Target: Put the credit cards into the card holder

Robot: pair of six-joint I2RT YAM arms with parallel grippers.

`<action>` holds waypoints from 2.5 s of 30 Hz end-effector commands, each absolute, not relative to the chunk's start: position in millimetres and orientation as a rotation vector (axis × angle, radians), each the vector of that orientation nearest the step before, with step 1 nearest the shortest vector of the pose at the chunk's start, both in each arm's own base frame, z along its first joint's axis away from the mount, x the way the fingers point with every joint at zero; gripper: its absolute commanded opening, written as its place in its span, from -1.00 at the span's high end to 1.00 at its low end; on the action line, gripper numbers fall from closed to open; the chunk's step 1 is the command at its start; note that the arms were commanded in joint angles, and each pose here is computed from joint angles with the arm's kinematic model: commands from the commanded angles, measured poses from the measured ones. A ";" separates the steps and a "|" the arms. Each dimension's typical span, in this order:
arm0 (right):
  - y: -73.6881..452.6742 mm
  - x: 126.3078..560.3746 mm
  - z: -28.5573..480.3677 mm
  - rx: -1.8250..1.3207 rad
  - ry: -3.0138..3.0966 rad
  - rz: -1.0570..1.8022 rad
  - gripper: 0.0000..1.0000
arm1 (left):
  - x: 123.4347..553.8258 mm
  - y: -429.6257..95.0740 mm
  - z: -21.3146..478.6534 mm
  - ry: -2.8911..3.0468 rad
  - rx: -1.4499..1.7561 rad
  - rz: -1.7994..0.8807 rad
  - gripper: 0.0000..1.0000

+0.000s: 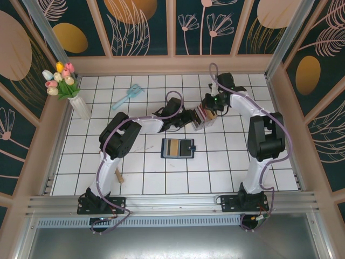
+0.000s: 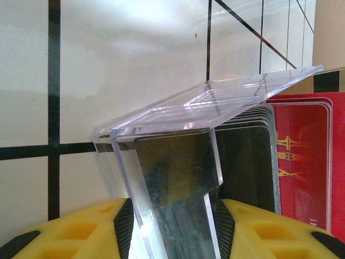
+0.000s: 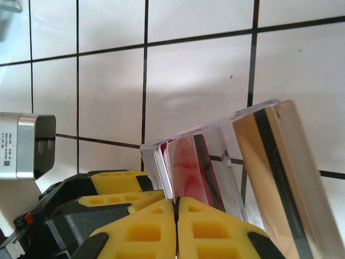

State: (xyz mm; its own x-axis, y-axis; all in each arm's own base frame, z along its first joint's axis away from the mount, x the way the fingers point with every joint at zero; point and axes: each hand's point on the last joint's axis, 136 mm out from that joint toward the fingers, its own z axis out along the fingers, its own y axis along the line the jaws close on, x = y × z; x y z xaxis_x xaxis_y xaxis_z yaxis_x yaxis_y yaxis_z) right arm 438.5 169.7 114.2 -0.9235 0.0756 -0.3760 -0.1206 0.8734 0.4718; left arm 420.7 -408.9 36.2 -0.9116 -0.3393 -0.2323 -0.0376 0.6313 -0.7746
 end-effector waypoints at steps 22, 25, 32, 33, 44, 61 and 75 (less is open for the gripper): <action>181.2 432.0 162.5 -0.200 2.477 0.553 1.00 | 415.7 -405.8 45.7 2.512 -0.259 -1.146 0.05; 184.2 431.6 151.4 -0.212 2.489 0.524 1.00 | 415.0 -405.5 43.4 2.517 -0.264 -1.146 0.05; 160.9 438.1 126.9 -0.228 2.500 0.241 1.00 | 414.7 -403.8 41.8 2.517 -0.268 -1.141 0.05; 156.2 438.5 124.4 -0.226 2.503 0.204 1.00 | 414.3 -403.7 41.9 2.518 -0.269 -1.140 0.05; 153.7 435.5 167.1 -0.199 2.427 0.212 1.00 | 414.2 -400.1 64.2 2.470 -0.234 -1.141 0.02; 238.2 328.9 165.1 -0.022 2.384 0.930 1.00 | 331.9 -305.6 73.2 2.521 -0.263 -0.948 -0.22; 229.6 280.7 68.7 0.008 2.707 0.737 1.00 | 295.5 -269.9 29.9 2.618 -0.351 -0.848 -0.26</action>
State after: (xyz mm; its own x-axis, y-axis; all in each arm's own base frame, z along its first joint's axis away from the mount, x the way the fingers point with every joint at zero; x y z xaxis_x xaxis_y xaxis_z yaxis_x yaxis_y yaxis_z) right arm 291.6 235.6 87.5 -0.9240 0.1071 -0.3670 -0.1119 0.8422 0.5275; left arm 301.3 -275.5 34.6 -0.8991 -0.3398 -0.2760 -0.1114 0.7873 -0.6065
